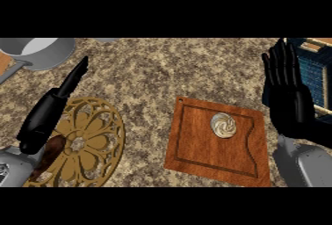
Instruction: Pick the cupcake from the cutting board and place it in the basket
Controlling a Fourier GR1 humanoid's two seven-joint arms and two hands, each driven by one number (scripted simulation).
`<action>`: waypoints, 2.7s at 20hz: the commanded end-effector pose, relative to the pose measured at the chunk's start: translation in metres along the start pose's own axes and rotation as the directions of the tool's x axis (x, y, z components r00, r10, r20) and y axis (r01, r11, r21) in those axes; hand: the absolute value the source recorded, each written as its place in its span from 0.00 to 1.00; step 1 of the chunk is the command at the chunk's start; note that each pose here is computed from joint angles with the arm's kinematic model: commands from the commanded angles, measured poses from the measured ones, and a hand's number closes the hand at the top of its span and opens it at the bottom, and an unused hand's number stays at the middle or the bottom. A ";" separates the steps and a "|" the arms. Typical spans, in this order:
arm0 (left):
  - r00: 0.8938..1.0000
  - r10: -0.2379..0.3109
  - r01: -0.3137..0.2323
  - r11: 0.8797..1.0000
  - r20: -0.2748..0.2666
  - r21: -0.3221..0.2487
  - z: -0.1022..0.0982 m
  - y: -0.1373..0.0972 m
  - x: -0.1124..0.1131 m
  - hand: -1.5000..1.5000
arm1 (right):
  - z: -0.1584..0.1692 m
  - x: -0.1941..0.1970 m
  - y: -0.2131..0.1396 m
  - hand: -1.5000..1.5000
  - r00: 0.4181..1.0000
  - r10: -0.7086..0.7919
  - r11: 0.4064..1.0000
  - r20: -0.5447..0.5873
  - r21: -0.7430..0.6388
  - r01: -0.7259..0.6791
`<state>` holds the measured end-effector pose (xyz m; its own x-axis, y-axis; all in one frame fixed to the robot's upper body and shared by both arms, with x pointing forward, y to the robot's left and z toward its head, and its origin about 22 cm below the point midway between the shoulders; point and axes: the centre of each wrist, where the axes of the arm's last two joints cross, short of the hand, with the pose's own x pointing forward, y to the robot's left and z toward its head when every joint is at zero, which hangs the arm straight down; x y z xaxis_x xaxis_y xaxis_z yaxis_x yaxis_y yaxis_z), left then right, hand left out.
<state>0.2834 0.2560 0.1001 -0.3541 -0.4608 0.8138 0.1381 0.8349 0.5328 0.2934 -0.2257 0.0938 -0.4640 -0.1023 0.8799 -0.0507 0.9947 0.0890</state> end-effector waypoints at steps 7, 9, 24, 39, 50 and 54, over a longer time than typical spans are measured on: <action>0.958 0.258 -0.254 0.966 -0.125 0.045 0.010 -0.021 -0.029 0.50 | 0.001 0.000 -0.042 1.00 0.922 0.387 0.859 0.015 0.358 -0.367; 0.949 0.282 -0.281 0.959 -0.144 0.029 0.018 -0.024 -0.035 0.50 | 0.041 -0.044 0.022 1.00 0.986 0.156 0.949 -0.057 0.284 -0.134; 0.944 0.268 -0.260 0.963 -0.192 0.064 0.029 -0.009 -0.048 0.50 | -0.006 -0.009 0.030 0.00 0.437 0.879 0.461 -0.193 0.107 -0.881; 0.947 0.273 -0.267 0.962 -0.167 0.054 0.013 -0.011 -0.025 0.50 | -0.009 0.139 0.057 0.00 0.142 0.950 0.293 -0.276 0.644 -0.706; 0.946 0.281 -0.277 0.960 -0.162 0.043 0.018 -0.008 -0.044 0.50 | 0.012 0.144 0.028 0.00 0.164 0.918 0.362 -0.361 0.593 -0.720; 0.949 0.284 -0.281 0.959 -0.133 0.041 0.007 -0.008 -0.033 0.50 | 0.017 0.123 0.024 0.00 0.228 0.891 0.427 -0.393 0.553 -0.715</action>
<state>0.2850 0.2674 0.0615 -0.1599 -0.2457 0.9561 0.1823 0.9445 0.2732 0.2165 -0.2143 0.2077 0.1029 0.8845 0.4550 -0.1924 0.4665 -0.8633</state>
